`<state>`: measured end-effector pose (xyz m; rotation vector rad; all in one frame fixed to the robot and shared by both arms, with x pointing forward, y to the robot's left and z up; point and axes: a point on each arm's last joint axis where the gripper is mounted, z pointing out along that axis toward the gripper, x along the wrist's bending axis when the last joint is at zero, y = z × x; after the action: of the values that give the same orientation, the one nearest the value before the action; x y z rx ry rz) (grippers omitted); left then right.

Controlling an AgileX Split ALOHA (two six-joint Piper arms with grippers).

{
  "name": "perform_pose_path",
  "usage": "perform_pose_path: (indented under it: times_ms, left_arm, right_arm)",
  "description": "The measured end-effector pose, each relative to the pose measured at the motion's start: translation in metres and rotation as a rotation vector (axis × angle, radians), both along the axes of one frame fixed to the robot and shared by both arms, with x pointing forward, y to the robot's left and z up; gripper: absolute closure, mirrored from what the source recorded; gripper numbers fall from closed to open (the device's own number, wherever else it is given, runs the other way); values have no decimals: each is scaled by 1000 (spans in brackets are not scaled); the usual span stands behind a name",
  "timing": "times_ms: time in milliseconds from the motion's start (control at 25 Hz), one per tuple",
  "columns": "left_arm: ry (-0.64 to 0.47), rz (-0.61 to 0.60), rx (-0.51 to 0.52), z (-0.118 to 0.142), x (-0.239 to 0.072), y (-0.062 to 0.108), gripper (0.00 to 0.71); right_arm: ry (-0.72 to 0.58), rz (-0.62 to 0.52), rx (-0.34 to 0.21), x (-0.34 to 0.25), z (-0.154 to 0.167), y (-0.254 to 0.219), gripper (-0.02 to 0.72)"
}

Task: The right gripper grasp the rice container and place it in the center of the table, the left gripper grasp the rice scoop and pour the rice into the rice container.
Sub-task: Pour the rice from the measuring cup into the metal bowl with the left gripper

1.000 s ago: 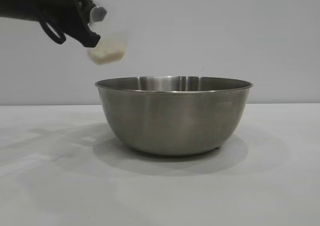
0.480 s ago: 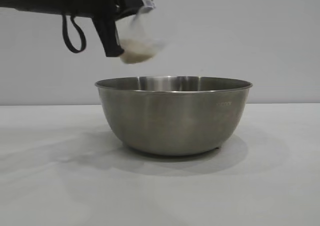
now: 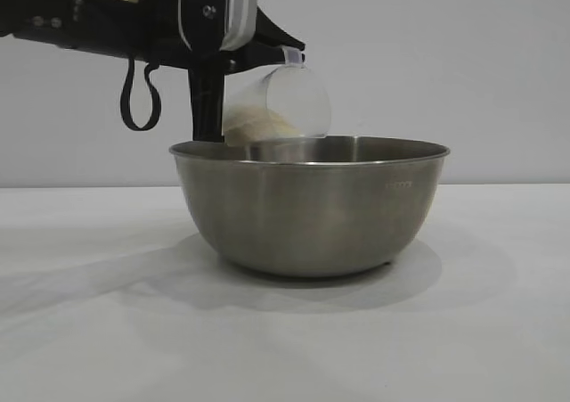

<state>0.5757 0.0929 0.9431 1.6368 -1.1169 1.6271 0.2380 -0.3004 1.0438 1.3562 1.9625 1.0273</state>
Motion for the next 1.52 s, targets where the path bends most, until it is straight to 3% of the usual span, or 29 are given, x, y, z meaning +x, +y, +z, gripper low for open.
perform_pose_path:
  times_ms: [520,880,1160,1280,1520]
  left_arm:
    - [-242,-101,303,-2,6,-5,710]
    - [-361,-135,369,-2,4,-9,710]
    - [-390,-171,382,-3,-1,-14,710]
    - [-307,-121,296,1,2,-14,710]
    - [180,84,-206,18,12,-10,710]
  right_arm:
    - [0,0,0,0,0,0,455]
    - [0,0,0,0,0,0,455]
    - [0,0,0,0,0,0,455]
    - [0,0,0,0,0,0,455]
    - [0,0,0,0,0,0,455]
